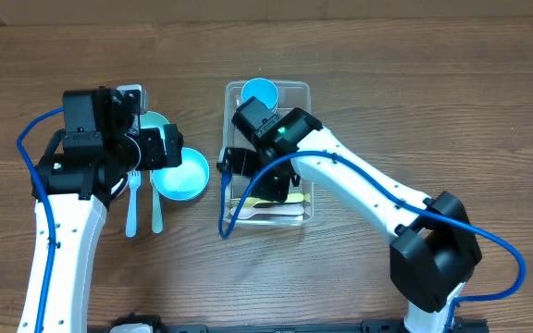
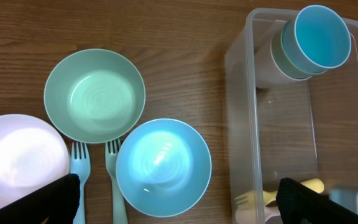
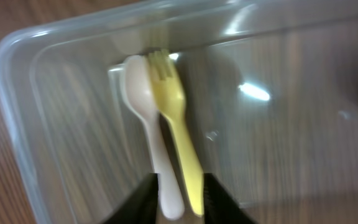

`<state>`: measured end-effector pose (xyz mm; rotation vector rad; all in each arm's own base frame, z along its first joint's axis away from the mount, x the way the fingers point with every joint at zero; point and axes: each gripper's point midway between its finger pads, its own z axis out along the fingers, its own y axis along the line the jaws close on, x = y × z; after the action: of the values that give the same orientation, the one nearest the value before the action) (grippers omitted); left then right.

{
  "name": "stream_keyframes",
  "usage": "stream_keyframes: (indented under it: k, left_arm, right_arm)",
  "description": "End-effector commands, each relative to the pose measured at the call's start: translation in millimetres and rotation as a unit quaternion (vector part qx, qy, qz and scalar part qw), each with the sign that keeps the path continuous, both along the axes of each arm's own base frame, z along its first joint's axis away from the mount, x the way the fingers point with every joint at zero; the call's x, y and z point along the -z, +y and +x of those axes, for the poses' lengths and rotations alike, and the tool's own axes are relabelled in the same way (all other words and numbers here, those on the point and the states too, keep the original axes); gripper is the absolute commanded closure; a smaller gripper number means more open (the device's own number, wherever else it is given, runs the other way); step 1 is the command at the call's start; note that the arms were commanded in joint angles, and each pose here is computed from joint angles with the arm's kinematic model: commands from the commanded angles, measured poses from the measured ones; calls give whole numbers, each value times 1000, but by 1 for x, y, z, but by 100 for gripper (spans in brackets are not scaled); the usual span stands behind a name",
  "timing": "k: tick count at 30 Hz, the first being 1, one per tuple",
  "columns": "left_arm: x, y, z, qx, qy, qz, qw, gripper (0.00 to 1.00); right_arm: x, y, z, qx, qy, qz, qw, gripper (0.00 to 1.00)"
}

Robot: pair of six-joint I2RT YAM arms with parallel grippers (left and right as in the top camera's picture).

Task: Pack container
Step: 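Raise the right arm away and reach the left gripper to the white plate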

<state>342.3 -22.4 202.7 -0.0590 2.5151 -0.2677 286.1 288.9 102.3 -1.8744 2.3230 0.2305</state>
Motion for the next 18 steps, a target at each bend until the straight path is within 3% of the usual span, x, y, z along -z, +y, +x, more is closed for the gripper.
stream_keyframes:
  k: [1,3,6,9,10,11,12,14,18]
  left_arm:
    - [-7,0,4,-7,-7,-8,1000,0]
    - [-7,0,4,-7,-7,-8,1000,0]
    - [-7,0,4,-7,-7,-8,1000,0]
    - [-7,5,5,-9,-9,6,1000,0]
    - [-6,9,5,-17,-8,16,1000,0]
    - [-6,11,5,-20,-8,20,1000,0]
    - [-6,11,5,-20,-8,19,1000,0]
    - [-5,5,3,-20,-3,-3,1000,0]
    - [-4,-8,-3,-27,16,-53,998,0]
  right_arm:
    - [-124,-23,56,212,-125,94,965,69]
    - [-178,-54,76,303,-155,151,928,65]
    - [-242,-151,101,495,-184,223,820,51]
    - [-251,-255,104,652,-180,228,701,48]
    - [-244,-289,101,702,-167,220,657,37]
    - [-236,-313,97,731,-154,208,632,36]
    - [-230,-326,95,744,-143,201,620,28]
    - [-220,-346,91,765,-122,194,602,0]
    - [-210,-363,84,783,-108,180,585,0]
